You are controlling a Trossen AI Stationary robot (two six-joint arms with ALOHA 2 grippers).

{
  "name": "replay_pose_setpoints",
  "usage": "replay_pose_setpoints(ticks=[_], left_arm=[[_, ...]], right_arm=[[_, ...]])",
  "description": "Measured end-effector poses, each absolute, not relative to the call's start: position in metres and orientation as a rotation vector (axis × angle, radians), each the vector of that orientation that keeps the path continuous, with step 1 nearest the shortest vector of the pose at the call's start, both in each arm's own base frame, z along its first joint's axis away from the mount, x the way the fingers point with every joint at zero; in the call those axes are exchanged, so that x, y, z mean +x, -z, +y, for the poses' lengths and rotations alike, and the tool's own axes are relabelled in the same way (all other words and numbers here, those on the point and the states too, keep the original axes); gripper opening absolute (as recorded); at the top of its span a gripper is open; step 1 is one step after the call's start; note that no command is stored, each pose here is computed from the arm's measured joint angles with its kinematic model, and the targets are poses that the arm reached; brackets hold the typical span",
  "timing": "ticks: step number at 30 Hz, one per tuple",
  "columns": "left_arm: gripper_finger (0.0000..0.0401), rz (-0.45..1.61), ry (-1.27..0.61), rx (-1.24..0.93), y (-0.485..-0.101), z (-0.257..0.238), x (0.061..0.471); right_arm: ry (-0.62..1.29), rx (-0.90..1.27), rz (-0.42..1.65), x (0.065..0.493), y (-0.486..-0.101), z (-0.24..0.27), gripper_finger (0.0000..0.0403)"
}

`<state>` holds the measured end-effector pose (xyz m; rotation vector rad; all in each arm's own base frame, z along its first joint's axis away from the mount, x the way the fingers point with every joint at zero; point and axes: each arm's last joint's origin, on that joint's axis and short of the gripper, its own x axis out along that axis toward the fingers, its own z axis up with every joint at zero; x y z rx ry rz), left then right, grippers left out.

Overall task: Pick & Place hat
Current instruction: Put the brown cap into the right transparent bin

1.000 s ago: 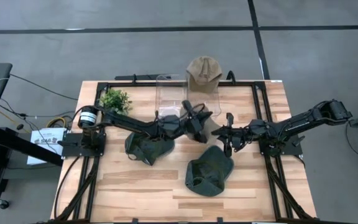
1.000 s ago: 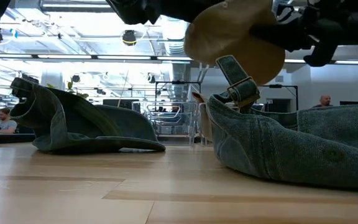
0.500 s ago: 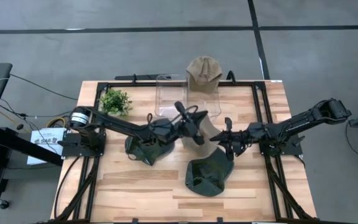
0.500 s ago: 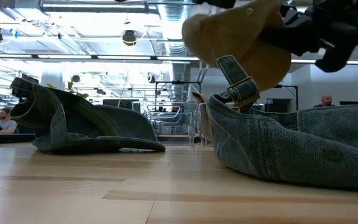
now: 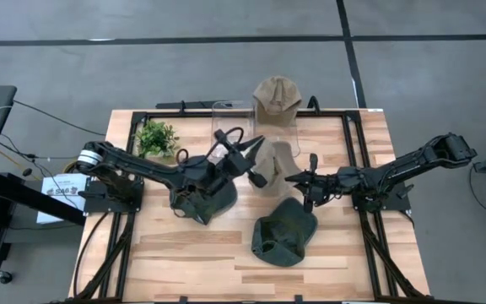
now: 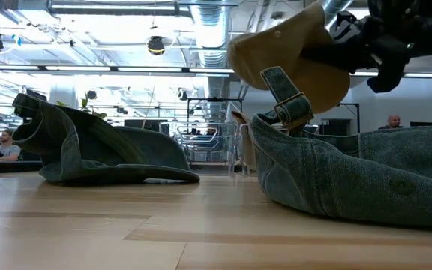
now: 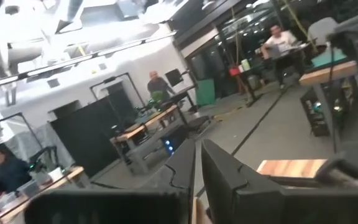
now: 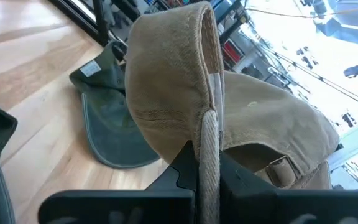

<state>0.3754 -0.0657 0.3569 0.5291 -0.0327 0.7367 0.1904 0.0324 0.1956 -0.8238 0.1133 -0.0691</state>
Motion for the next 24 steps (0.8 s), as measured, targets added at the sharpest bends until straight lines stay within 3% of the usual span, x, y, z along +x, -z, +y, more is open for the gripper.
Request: replay_pose_setpoints(ticks=[9, 16, 24], left_arm=[[0.0023, -0.113, -0.594, 0.468, -0.342, -0.03, 0.396], [0.0023, -0.05, -0.699, 0.41, -0.32, 0.014, 0.409], [0.0023, 0.081, -0.74, 0.475, -0.28, 0.018, 0.427]], right_arm=[[0.089, -0.819, 0.066, 0.191, -0.201, 0.032, 0.0001], [0.089, -0.828, 0.068, 0.191, -0.201, 0.032, 0.0001], [0.15, -0.854, 0.1, 0.19, -0.2, 0.03, 0.0001]])
